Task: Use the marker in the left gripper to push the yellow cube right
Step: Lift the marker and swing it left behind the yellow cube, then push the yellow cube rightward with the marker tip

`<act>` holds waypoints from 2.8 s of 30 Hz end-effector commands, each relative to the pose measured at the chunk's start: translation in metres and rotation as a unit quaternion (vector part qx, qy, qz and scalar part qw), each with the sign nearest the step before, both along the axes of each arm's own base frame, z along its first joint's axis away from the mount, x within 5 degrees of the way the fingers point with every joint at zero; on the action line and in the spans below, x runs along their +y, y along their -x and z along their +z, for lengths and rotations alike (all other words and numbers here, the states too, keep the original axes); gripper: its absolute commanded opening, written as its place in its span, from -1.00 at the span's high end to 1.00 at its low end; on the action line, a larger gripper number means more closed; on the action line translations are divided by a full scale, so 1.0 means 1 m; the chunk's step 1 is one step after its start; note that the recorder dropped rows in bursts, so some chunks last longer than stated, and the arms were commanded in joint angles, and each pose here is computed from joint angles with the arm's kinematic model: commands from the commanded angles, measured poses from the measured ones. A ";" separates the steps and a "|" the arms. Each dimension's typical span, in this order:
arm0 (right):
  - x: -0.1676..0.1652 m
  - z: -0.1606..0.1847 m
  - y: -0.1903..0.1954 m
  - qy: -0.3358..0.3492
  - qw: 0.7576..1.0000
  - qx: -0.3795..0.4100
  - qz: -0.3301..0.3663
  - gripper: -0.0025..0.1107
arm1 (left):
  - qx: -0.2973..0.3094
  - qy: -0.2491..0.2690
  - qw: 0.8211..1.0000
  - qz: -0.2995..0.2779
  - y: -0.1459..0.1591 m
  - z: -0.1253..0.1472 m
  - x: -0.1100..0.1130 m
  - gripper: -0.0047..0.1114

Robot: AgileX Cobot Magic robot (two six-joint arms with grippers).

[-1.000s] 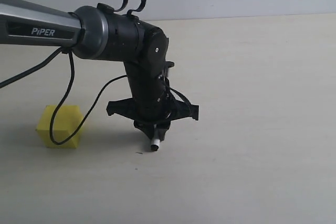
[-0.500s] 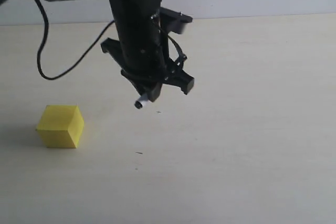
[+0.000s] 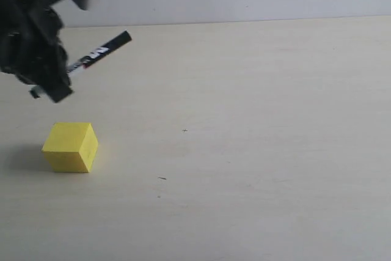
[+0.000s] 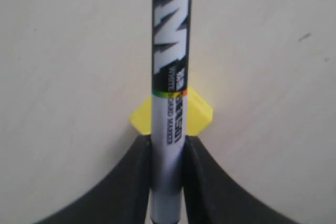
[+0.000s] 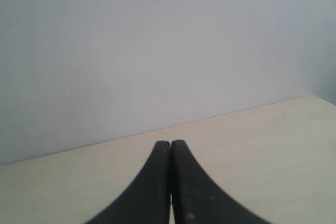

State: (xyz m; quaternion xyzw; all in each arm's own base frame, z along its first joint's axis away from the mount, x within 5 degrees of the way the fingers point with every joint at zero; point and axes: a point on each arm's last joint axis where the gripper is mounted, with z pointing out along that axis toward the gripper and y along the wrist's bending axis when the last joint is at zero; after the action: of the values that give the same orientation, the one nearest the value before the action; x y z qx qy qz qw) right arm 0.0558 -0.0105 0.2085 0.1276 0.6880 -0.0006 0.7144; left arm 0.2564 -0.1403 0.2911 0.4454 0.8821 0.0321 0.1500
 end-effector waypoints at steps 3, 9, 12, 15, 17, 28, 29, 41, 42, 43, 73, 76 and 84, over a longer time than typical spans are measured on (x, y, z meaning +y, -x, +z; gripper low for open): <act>0.000 0.000 0.000 0.003 1.000 -0.005 -0.002 0.96 | -0.026 -0.015 0.999 0.026 0.019 0.022 0.067 0.92; 0.000 0.000 0.000 0.003 1.000 -0.005 -0.002 0.96 | -0.008 -0.044 0.999 -0.026 0.020 0.012 0.075 0.92; 0.000 0.000 0.000 0.003 1.000 -0.005 -0.002 0.96 | 0.025 -0.092 0.988 -0.118 0.027 -0.006 0.080 0.92; 0.000 0.000 0.000 0.003 1.000 -0.005 -0.002 0.96 | 0.010 -0.153 0.974 -0.164 0.024 -0.022 0.088 0.92; 0.000 0.000 0.000 0.003 1.000 -0.005 -0.002 0.96 | 0.012 -0.176 0.970 -0.167 0.021 -0.029 0.091 0.92; 0.000 0.000 0.000 0.003 1.000 -0.005 -0.002 0.96 | 0.021 -0.117 0.976 -0.182 -0.002 -0.053 0.127 0.92; 0.000 0.000 0.000 0.003 1.000 -0.005 -0.002 0.96 | 0.023 -0.122 0.978 -0.165 -0.005 -0.056 0.135 0.92; 0.000 -0.001 0.000 0.002 1.000 -0.004 -0.002 0.96 | 0.071 -0.098 0.971 -0.207 -0.012 -0.088 0.150 0.92; 0.000 -0.001 0.000 0.002 1.000 -0.004 -0.002 0.96 | 0.070 -0.099 0.971 -0.208 -0.012 -0.092 0.150 0.92; 0.000 -0.001 0.000 0.002 1.000 -0.004 -0.002 0.96 | 0.070 -0.103 0.970 -0.211 -0.011 -0.096 0.151 0.92; 0.000 -0.001 0.000 0.002 1.000 -0.004 -0.002 0.96 | 0.067 -0.145 0.952 -0.262 -0.031 -0.137 0.148 0.92; 0.000 -0.001 0.000 0.002 1.000 -0.004 -0.002 0.96 | 0.045 -0.130 0.943 -0.304 -0.036 -0.131 0.113 0.92; 0.000 -0.001 0.000 0.002 1.000 -0.004 -0.002 0.96 | 0.085 -0.121 0.960 -0.240 -0.031 -0.132 0.141 0.92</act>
State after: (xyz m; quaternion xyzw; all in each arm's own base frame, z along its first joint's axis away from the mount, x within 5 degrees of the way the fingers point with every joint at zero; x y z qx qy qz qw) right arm 0.0558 -0.0105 0.2085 0.1276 0.6880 -0.0006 0.7144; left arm 0.2880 -0.0014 0.1578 0.6685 0.7403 0.0663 0.0234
